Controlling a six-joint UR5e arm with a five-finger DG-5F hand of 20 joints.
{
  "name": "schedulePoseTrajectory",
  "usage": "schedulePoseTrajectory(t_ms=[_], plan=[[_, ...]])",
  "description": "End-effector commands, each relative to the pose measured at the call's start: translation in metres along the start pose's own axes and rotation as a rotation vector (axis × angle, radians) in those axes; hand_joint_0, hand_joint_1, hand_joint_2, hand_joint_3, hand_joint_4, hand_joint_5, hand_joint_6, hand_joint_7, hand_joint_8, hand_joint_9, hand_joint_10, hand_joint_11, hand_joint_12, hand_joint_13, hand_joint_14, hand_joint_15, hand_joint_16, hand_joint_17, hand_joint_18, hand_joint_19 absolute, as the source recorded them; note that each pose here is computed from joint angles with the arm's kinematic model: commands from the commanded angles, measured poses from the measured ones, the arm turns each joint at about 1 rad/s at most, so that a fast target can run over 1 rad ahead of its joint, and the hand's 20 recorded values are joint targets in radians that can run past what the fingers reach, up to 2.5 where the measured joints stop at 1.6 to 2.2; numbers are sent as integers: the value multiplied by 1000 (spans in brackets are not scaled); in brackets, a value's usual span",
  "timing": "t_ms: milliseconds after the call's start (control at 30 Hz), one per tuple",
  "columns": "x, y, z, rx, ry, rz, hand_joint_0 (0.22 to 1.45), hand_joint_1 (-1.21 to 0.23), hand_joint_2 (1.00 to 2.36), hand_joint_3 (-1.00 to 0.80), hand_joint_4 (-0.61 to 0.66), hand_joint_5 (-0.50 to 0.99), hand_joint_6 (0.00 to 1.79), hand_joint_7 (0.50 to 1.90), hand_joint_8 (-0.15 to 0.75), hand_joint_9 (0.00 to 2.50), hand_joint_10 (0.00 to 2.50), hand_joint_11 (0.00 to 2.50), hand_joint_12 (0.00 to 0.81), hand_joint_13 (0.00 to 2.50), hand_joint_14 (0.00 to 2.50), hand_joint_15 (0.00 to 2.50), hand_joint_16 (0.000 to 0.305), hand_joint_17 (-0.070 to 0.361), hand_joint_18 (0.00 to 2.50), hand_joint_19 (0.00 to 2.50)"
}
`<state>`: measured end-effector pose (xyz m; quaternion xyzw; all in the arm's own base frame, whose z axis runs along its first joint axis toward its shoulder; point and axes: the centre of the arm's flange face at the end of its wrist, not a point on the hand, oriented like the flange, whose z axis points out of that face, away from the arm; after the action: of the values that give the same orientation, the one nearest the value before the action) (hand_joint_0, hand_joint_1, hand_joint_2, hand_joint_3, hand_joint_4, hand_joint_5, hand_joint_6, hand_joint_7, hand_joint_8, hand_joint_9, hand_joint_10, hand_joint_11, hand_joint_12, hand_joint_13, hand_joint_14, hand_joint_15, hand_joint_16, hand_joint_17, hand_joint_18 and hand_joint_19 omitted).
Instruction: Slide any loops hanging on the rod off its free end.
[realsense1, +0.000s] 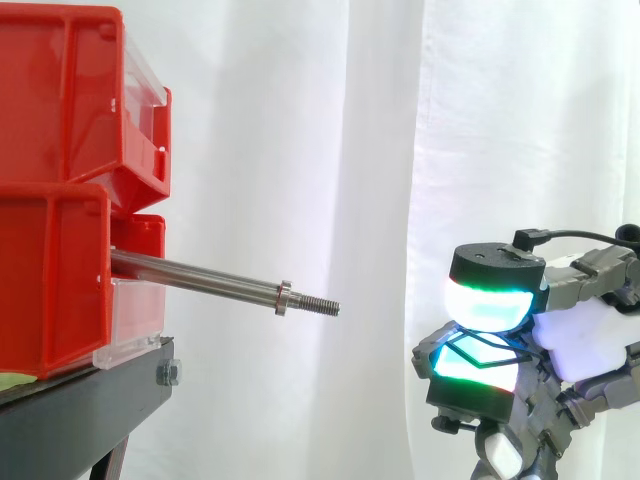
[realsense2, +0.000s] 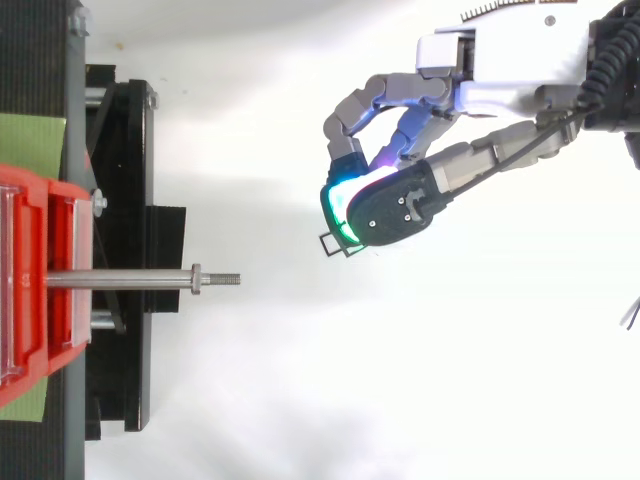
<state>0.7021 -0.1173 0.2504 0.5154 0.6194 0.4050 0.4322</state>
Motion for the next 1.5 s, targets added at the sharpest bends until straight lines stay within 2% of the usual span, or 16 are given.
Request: schedulePoseTrajectory(t_ms=[0,233,367,700,767,833,1033,1333,1467], plan=[[0,0,0,0,0,0,567,-548,1023,-162,44,-187,861,1332,301,895,11,303,269,836,5,129,43,97,747,339],[0,0,0,0,0,0,567,-389,1018,-188,66,-189,868,1356,298,908,9,309,273,820,5,141,44,100,708,376],[1,1,0,2,1,1,569,-381,1019,-187,87,-187,868,1343,309,915,9,308,274,819,6,145,44,99,701,381],[0,0,-1,5,0,0,564,-517,1022,-164,123,-181,860,1324,313,908,12,304,274,823,6,140,44,98,719,353],[0,-1,-1,7,1,0,568,-537,1021,-198,143,-182,853,1324,309,907,9,306,273,825,5,144,43,98,727,355],[0,-1,-1,7,1,0,559,-598,1015,-315,157,-184,850,1316,312,907,12,301,275,831,5,138,44,99,737,344],[0,-1,-1,7,1,0,575,-578,1005,-447,162,-184,848,1288,309,922,9,308,270,850,6,132,43,97,761,340],[0,0,-1,5,0,0,578,-497,1000,-500,171,-181,837,1277,314,942,9,307,267,866,5,132,43,96,778,337],[0,0,-1,5,0,0,566,-594,1000,-500,178,-181,833,1273,310,938,9,311,270,867,5,130,43,97,784,332]])
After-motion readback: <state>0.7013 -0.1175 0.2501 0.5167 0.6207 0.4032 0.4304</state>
